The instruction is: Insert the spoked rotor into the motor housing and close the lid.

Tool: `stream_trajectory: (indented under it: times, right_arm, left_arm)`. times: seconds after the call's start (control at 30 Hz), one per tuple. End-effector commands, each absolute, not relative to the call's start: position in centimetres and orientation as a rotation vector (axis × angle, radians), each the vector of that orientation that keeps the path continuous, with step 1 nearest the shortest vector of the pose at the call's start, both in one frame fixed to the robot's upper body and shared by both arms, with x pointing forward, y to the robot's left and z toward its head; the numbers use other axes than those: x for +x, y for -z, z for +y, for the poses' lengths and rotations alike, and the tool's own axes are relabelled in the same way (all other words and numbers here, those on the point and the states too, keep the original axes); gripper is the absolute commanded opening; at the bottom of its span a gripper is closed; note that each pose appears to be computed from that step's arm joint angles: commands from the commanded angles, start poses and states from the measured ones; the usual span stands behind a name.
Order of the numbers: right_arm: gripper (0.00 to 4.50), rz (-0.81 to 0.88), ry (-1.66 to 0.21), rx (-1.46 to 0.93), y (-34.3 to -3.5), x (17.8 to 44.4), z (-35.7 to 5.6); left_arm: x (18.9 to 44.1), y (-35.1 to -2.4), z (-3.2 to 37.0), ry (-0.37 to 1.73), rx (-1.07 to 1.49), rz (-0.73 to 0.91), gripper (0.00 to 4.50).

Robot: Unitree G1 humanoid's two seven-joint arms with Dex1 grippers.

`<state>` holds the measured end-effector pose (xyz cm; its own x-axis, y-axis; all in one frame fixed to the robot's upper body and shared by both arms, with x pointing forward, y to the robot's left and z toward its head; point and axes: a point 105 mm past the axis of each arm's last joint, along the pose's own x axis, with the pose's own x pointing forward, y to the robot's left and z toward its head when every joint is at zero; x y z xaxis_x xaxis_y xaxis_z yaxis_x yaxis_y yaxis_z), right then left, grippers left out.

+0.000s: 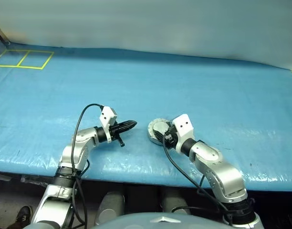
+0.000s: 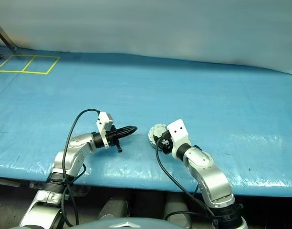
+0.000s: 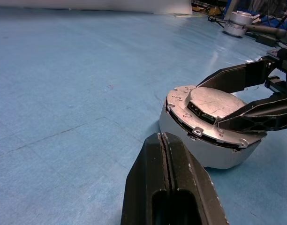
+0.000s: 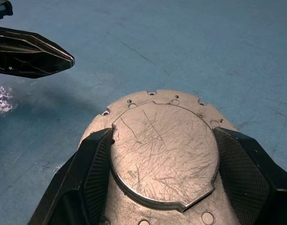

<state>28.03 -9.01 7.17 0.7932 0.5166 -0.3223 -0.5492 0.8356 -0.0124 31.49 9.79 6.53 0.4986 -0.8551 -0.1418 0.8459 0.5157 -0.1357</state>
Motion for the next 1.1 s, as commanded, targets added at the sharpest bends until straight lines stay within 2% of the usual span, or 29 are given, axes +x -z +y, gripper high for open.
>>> stream_trajectory:
  times: [0.03,0.83,1.1]
  right_arm:
    - [3.03,0.351,-0.599,-0.115,-6.7,27.6,-8.2]
    - [3.03,0.468,-0.53,-0.212,-4.0,27.7,-8.6]
    - [3.03,0.461,-0.505,-0.2,-4.2,28.2,-9.5]
  left_arm:
    - [31.6,-7.0,9.8,1.026,-0.044,0.168,0.0]
    - [31.5,-6.5,9.8,1.015,-0.049,0.181,0.0]
    - [31.4,-6.5,9.6,1.027,-0.051,0.183,0.0]
